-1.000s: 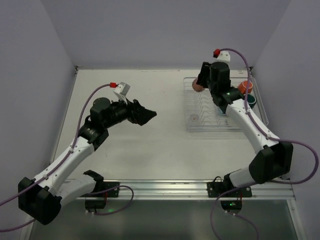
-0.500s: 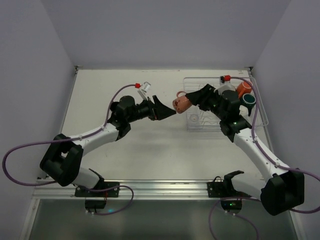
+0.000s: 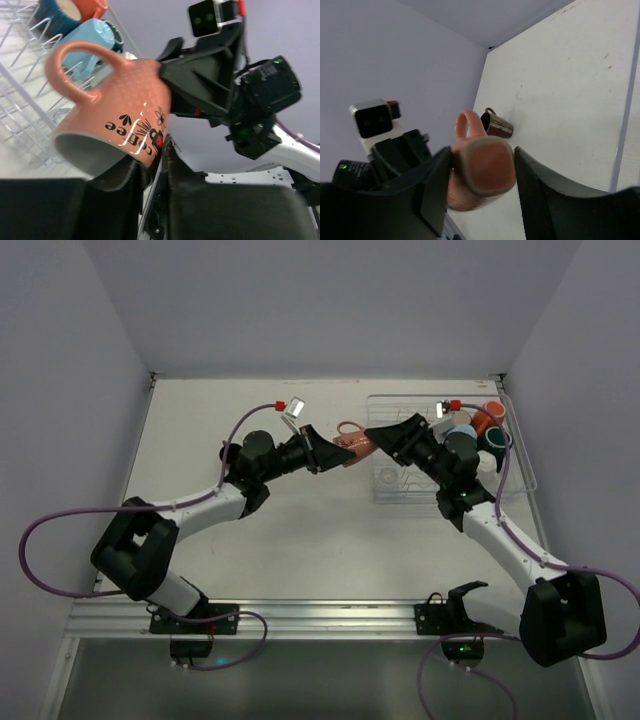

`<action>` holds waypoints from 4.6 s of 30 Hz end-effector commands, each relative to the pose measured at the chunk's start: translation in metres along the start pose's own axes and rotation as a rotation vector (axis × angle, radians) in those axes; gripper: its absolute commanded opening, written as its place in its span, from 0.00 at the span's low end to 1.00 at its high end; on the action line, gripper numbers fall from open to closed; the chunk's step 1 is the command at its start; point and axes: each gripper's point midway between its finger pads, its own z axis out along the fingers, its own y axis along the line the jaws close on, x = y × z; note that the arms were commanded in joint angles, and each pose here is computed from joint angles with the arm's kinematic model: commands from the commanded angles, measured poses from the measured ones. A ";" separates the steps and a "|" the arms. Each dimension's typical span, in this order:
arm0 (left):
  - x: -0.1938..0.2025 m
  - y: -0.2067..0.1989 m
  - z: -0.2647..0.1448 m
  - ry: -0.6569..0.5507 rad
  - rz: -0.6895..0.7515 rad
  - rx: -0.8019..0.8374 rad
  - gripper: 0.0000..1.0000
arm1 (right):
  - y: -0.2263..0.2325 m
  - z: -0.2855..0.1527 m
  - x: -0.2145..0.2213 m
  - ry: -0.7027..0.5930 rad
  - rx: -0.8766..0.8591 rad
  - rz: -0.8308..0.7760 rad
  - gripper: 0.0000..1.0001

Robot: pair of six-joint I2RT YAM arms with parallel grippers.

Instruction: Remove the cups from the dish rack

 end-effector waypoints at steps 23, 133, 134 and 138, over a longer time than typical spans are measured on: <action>-0.073 0.142 -0.108 0.495 0.525 -1.100 0.03 | -0.018 -0.042 0.038 0.089 0.086 -0.243 0.98; -0.076 -0.106 -0.122 -0.164 0.427 -0.175 1.00 | -0.060 -0.021 -0.030 0.024 0.650 -0.615 0.29; -0.068 -0.099 -0.120 -0.138 0.400 -0.167 1.00 | -0.054 -0.023 -0.030 0.002 0.617 -0.598 0.29; -0.044 -0.094 -0.105 -0.091 0.299 -0.030 1.00 | -0.001 -0.031 -0.013 -0.032 0.325 -0.484 0.28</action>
